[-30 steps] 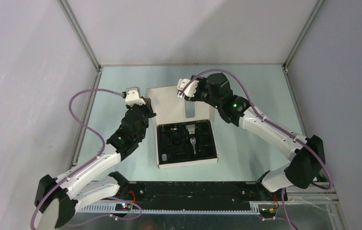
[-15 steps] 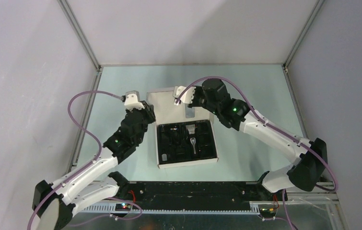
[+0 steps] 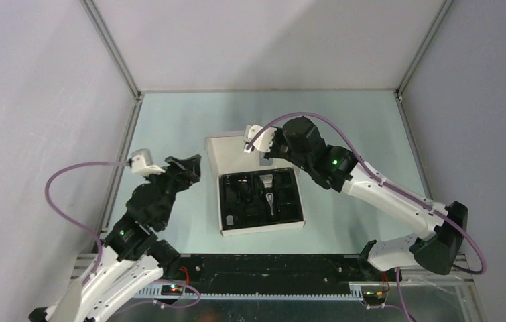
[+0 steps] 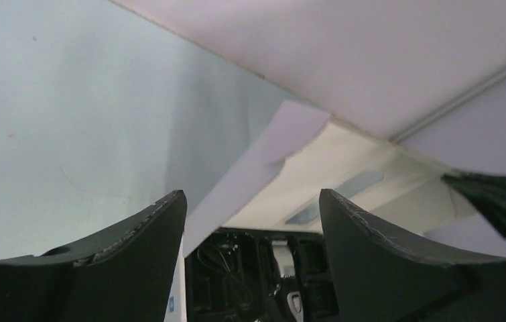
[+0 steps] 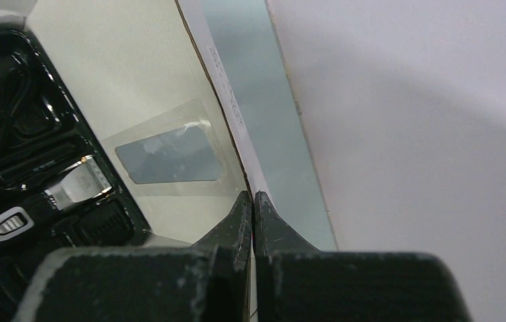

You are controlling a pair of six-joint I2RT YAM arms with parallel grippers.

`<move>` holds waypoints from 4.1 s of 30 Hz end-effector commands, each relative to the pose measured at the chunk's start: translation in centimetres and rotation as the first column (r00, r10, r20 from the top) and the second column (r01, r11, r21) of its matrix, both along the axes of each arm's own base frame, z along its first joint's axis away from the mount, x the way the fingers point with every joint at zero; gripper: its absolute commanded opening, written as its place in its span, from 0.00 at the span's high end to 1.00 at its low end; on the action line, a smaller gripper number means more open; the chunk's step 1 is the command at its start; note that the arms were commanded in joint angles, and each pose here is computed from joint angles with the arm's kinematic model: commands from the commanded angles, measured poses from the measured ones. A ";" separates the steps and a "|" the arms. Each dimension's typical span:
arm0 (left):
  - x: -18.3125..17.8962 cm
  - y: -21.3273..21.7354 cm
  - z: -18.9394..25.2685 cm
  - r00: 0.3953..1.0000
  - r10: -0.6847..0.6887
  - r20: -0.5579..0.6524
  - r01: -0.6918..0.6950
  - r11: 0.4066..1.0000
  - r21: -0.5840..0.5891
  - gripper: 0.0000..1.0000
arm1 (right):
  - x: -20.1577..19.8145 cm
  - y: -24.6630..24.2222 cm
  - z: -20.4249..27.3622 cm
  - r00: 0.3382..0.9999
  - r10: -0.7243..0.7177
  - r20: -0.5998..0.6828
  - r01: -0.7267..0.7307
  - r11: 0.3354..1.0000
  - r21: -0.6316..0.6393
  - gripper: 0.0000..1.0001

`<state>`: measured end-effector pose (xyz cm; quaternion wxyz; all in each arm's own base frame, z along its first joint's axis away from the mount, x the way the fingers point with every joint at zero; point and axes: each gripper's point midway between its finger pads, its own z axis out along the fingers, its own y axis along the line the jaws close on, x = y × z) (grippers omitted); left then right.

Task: Sort the hair-cutting tools

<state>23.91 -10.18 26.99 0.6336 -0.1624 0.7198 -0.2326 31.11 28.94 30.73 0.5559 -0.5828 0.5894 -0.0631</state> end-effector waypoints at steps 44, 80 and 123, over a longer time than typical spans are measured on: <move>2.2 -0.3 -15.8 0.889 0.059 -0.454 -0.101 0.993 -0.068 0.21 | -8.6 -1.6 1.4 0.964 0.098 -0.249 0.020 0.901 0.433 0.53; 2.0 -3.1 -13.1 0.878 -0.090 -0.469 0.014 0.987 -0.162 0.01 | -6.5 -10.6 -11.2 0.479 -0.057 -0.876 0.822 0.379 0.425 0.01; 19.0 -13.3 -15.1 0.756 -0.322 -0.570 0.146 0.932 -0.333 0.04 | 12.8 -5.0 -19.1 0.244 0.299 -0.922 0.879 0.333 0.341 0.18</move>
